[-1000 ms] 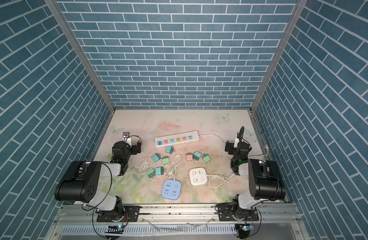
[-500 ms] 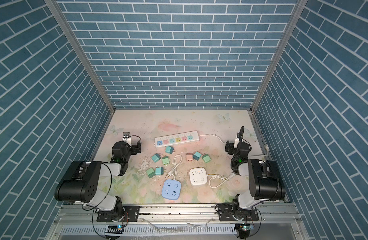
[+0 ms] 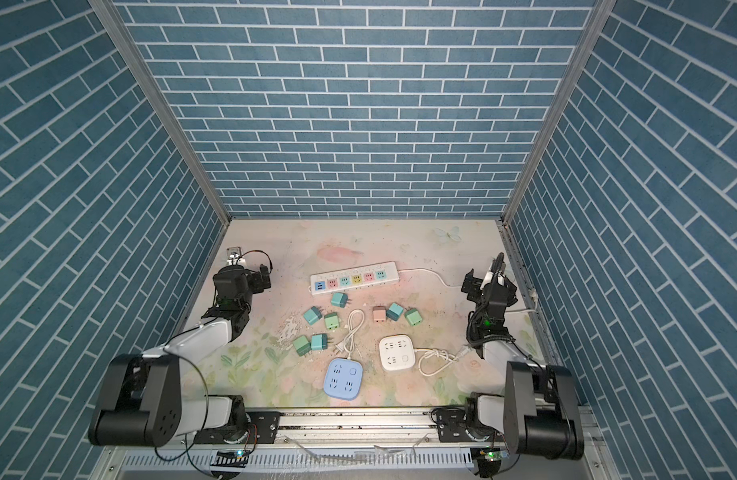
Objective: Insert the plug
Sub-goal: 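Raise both arms and swing the grippers toward the white power strip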
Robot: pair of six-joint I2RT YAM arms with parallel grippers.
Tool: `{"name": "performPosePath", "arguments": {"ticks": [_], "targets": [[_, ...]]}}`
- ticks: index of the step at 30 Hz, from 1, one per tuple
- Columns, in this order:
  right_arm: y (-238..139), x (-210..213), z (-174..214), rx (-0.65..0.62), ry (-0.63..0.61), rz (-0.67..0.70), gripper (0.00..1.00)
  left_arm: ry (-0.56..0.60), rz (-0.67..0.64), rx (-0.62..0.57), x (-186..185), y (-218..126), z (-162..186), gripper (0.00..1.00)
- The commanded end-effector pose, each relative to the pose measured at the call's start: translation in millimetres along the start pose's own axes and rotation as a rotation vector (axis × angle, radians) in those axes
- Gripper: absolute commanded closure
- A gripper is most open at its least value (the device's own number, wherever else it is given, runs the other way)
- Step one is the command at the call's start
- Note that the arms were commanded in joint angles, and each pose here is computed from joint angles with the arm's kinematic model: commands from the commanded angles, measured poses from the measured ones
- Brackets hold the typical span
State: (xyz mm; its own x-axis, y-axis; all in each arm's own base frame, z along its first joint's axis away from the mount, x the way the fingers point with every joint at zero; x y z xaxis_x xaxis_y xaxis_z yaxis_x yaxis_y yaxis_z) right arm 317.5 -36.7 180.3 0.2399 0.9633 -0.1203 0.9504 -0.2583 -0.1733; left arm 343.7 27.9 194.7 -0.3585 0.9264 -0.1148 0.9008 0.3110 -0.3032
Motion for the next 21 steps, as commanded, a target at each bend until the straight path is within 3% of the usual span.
{"name": "performPosePath", "arguments": {"ticks": [1,4,8,12,14,16,19,21], "targets": [[-16.9,-17.8,-0.3,-0.023,0.186,0.105,0.01,-0.123,-0.125,0.022,23.1,-23.3,5.2,0.0],[-22.1,-10.1,-19.5,0.009,0.183,0.019,0.01,-0.2,-0.069,0.025,21.9,-44.6,-6.6,0.0],[-24.2,-0.4,-38.1,0.144,0.181,-0.074,0.01,-0.153,0.205,0.032,-4.4,-72.0,-20.5,0.0],[-33.5,-25.9,-48.4,0.247,0.218,0.114,0.01,-0.315,0.177,0.055,6.0,-96.6,-37.5,0.0],[-43.1,-26.7,-51.7,0.265,0.277,0.108,0.01,-0.341,0.273,0.089,-4.5,-111.1,-53.1,0.01],[-50.1,-10.5,-66.4,0.261,0.318,-0.046,0.01,-0.381,0.315,0.165,-11.9,-119.5,-58.6,0.0],[-56.3,10.4,-74.4,0.31,0.436,-0.21,0.01,-0.497,0.204,0.303,-2.8,-119.8,-39.6,0.0],[-58.0,24.1,-73.4,0.338,0.493,-0.308,0.01,-0.512,0.245,0.341,-7.2,-121.6,-30.8,0.0]]}}
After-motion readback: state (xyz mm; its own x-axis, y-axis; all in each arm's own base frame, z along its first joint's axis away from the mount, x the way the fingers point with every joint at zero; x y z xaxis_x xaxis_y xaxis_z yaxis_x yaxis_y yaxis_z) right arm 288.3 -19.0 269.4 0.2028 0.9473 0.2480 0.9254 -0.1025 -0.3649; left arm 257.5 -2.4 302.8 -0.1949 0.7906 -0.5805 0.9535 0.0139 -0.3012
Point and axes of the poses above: each gripper's point midway between its finger pads, its own y axis out along the fingers, its own x axis along the line the jaws close on, z = x × y, the point moved 5 cm from there along -y, back along the fingers, and after that the axes turned 10 degrees about -y, right-handed, at the moved point
